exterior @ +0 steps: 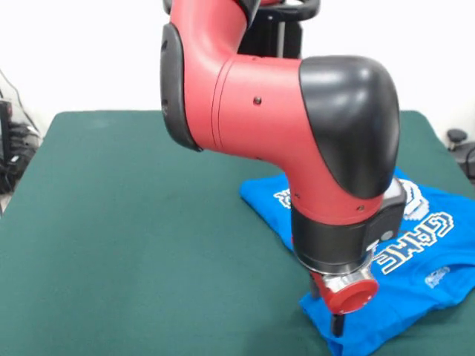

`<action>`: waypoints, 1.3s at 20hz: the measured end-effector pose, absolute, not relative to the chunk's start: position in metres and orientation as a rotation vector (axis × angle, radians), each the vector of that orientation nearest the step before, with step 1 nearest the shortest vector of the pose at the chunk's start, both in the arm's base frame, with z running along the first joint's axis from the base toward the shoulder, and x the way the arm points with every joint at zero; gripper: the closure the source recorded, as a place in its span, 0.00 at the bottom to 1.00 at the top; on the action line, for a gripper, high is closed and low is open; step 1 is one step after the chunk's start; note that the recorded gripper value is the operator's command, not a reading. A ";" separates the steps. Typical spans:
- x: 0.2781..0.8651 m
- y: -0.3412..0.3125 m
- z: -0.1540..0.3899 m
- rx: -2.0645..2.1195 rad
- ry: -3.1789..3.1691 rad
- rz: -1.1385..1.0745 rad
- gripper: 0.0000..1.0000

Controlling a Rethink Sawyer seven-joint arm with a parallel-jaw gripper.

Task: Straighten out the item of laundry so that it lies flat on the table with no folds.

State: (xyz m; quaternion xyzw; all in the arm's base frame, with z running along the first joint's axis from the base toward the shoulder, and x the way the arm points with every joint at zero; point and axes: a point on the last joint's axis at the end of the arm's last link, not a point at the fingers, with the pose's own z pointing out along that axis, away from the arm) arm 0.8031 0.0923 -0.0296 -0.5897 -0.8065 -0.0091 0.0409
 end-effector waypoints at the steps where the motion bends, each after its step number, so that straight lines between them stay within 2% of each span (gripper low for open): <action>1: 0.800 0.091 -0.036 -1.802 -2.473 -0.008 0.00; 12: 0.798 0.093 -0.046 -1.792 -2.488 0.015 0.00; 13: 0.798 0.094 -0.046 -1.792 -2.488 0.015 1.00; 26: 0.798 0.093 -0.046 -1.791 -2.489 0.017 1.00</action>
